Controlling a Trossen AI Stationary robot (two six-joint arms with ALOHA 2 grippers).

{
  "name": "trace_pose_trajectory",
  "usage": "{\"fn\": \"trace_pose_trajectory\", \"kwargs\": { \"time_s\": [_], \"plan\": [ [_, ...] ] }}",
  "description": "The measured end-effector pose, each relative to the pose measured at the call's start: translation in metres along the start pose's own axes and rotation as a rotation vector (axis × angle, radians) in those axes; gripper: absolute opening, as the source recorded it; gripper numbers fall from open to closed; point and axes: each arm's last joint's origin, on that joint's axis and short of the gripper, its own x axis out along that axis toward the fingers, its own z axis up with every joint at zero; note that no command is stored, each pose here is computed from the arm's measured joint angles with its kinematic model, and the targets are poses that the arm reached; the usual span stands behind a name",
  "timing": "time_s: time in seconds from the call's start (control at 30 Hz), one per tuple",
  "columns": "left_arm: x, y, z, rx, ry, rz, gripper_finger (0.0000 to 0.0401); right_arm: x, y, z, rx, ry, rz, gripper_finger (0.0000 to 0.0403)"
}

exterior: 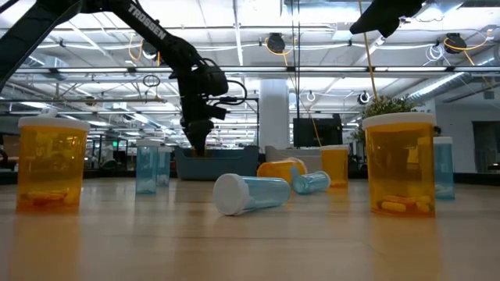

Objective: Pick and place medicine bottles into bin by pill shape (circle, oval)
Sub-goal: Put the orange pill bottle into the blue bin

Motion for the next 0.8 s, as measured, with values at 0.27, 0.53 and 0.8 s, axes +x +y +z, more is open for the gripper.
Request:
{"fn": "trace_pose_trajectory", "kwargs": {
  "time_s": [0.27,0.53,0.8],
  "plan": [
    [0.000,0.000,0.002,-0.001,-0.016,0.006,0.0263,0.000,0.000,0.000,0.000,0.000,0.000,0.0000],
    [-0.004,-0.005,0.007,0.021,-0.033,0.056,0.0281,0.000,0.000,0.000,-0.003,0.000,0.000,0.0000],
    [-0.036,-0.010,0.011,0.023,-0.103,0.103,0.0283,0.000,0.000,0.000,-0.003,0.000,0.000,0.0000]
  ]
}}
